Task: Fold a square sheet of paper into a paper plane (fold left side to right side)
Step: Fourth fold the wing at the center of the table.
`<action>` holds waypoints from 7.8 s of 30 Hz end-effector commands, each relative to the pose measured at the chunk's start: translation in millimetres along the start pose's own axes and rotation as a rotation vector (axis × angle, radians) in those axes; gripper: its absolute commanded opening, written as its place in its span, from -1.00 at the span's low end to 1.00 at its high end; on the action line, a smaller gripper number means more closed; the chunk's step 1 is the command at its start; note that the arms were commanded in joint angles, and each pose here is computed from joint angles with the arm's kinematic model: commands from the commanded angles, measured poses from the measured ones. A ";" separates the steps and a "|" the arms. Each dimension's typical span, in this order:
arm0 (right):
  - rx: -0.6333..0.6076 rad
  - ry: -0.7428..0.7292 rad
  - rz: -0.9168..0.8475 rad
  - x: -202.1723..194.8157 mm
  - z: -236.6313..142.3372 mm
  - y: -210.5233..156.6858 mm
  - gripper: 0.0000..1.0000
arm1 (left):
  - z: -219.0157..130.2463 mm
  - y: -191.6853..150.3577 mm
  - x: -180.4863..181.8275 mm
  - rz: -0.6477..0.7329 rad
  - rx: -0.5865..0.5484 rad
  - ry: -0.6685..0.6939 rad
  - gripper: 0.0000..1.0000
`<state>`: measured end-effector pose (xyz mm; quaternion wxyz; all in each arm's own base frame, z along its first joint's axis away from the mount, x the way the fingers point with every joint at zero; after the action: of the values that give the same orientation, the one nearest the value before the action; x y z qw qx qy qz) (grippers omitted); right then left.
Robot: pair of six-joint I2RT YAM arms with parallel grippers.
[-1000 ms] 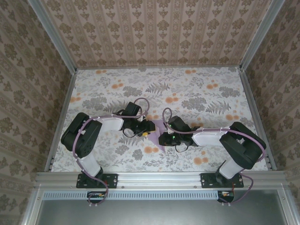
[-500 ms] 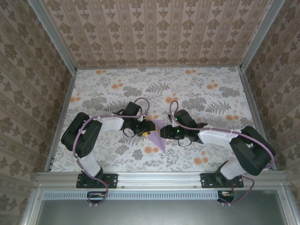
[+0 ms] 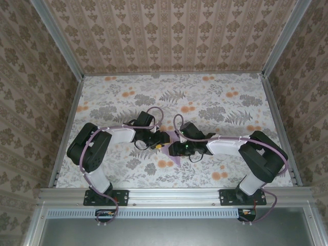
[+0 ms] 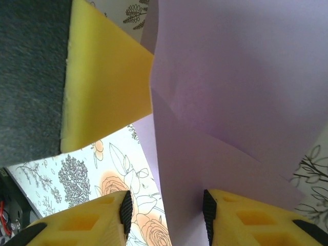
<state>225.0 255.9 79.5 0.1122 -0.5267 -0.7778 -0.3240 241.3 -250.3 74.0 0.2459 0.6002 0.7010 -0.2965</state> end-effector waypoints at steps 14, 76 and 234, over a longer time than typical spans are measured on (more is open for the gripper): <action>-0.011 -0.003 -0.025 -1.6 3.6 5.7 -1.00 | 5.9 -3.8 19.5 -0.029 0.019 0.093 0.01; -0.141 0.146 0.036 -14.5 -48.4 14.9 -0.08 | 20.5 -5.1 25.8 -0.043 0.066 0.168 0.06; 0.054 -0.091 0.053 -50.3 6.2 13.8 -0.92 | 20.9 -4.1 27.8 -0.050 0.069 0.188 0.08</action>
<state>268.4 229.7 64.4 0.0994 -0.5499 -0.7723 -0.3021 244.9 -255.7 74.5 0.2058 0.6046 0.7097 -0.2973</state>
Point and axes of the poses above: each hand's point on the last joint's axis, 136 mm out from that joint toward the fingers, its own z axis out along the fingers, its own x axis along the line the jaws close on, y = z × x, the point moved 6 cm from there along -z, back along the fingers, and after that the axes turned 11 degrees about -z, right-handed, at the moved point
